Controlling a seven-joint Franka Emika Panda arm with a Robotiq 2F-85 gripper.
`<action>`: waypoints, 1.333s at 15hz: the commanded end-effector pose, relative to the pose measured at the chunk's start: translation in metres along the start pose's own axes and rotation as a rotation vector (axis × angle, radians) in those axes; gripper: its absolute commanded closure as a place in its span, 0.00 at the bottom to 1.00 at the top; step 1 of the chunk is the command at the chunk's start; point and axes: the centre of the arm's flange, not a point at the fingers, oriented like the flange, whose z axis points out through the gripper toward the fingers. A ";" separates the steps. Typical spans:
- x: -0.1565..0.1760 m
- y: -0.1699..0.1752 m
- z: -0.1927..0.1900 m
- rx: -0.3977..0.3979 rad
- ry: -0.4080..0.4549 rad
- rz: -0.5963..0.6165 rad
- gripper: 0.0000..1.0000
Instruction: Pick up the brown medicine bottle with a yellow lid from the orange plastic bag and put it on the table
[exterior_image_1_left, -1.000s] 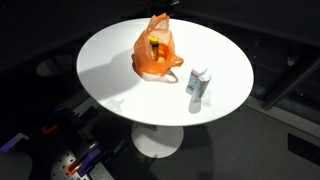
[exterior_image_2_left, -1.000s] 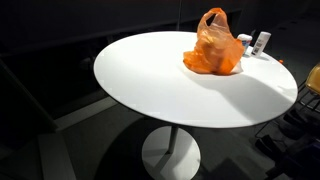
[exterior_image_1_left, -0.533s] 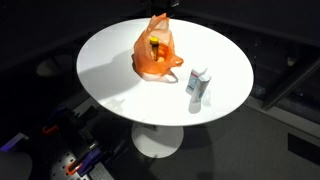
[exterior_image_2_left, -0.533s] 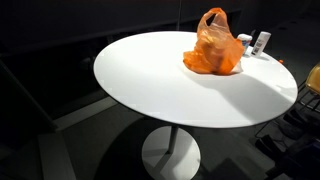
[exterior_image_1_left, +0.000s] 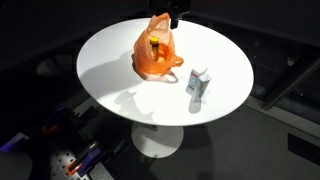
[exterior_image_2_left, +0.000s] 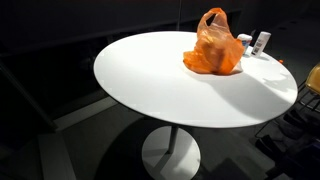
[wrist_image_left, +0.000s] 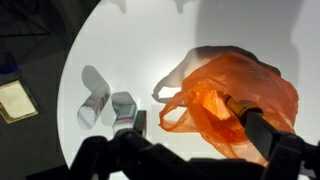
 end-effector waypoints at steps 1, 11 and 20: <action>0.038 -0.011 0.021 -0.005 -0.013 0.028 0.00; 0.094 -0.065 0.104 -0.033 -0.059 -0.022 0.00; 0.101 -0.128 0.129 -0.009 -0.017 -0.111 0.00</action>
